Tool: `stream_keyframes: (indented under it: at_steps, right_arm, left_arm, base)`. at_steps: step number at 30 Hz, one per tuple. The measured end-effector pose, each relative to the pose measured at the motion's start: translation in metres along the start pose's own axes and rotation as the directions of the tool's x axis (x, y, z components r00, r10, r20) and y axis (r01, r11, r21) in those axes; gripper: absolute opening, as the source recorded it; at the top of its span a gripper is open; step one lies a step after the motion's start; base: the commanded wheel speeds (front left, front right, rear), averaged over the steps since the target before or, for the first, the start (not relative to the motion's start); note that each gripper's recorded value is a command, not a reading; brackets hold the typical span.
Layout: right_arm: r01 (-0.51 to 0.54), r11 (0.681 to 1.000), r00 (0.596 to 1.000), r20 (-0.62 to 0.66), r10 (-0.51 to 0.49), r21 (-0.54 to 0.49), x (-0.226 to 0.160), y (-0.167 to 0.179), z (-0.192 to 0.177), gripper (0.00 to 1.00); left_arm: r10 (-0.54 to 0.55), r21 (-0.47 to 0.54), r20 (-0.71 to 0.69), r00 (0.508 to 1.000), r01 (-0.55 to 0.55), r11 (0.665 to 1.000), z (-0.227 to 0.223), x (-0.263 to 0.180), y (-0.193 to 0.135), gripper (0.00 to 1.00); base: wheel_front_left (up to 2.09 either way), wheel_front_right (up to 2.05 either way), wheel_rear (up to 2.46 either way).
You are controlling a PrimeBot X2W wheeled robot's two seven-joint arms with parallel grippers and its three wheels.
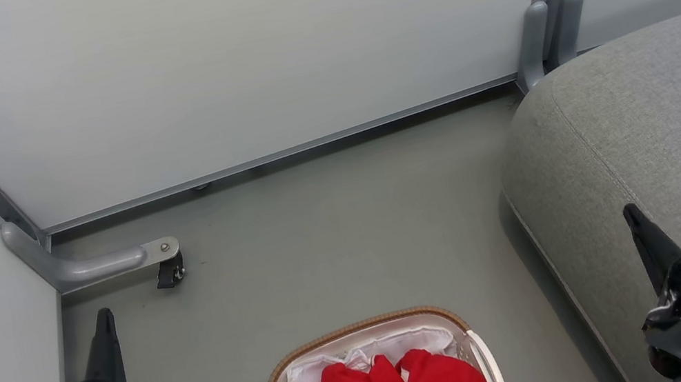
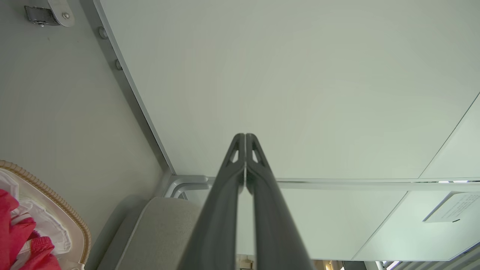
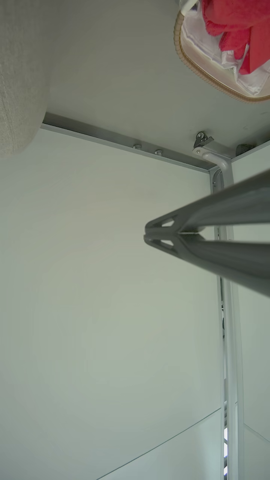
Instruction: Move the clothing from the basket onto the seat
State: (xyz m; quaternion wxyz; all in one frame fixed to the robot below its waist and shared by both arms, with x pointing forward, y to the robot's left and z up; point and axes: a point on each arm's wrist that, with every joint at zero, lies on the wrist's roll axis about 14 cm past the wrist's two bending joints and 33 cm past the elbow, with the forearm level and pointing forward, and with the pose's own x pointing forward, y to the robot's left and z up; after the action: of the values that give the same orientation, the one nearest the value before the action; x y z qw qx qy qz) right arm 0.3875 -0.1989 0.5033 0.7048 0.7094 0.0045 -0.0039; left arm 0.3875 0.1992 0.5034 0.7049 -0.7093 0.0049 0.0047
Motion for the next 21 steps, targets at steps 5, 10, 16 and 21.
stream_keyframes:
  at_steps: [5, 10, 16, 21]
  right_arm:
    - [0.075, 0.997, 0.997, 0.0, -0.075, 0.017, -0.011, -0.025, -0.003, 1.0]
    - [0.103, 0.995, 0.995, 0.006, -0.103, 0.017, -0.015, -0.035, -0.006, 1.0]
    - [0.112, 0.994, 0.993, 0.024, -0.112, -0.017, -0.015, -0.037, -0.005, 1.0]
    - [0.124, 0.99, 0.992, 0.044, -0.122, -0.063, -0.016, -0.04, -0.002, 1.0]
  left_arm:
    - [0.076, -0.011, 0.0, 0.997, -0.076, 0.997, -0.002, -0.01, 0.026, 1.0]
    - [0.102, -0.007, -0.004, 0.995, -0.102, 0.995, -0.007, -0.015, 0.034, 1.0]
    - [0.102, 0.004, -0.005, 0.995, -0.102, 0.995, -0.014, -0.014, 0.034, 1.0]
    - [0.101, 0.035, -0.01, 0.995, -0.101, 0.994, -0.019, -0.014, 0.034, 1.0]
  base:
    - [0.0, 0.0, 0.0]
    - [0.0, 0.0, 0.0]
    - [0.0, 0.0, 0.0]
    - [0.0, 0.0, 0.0]
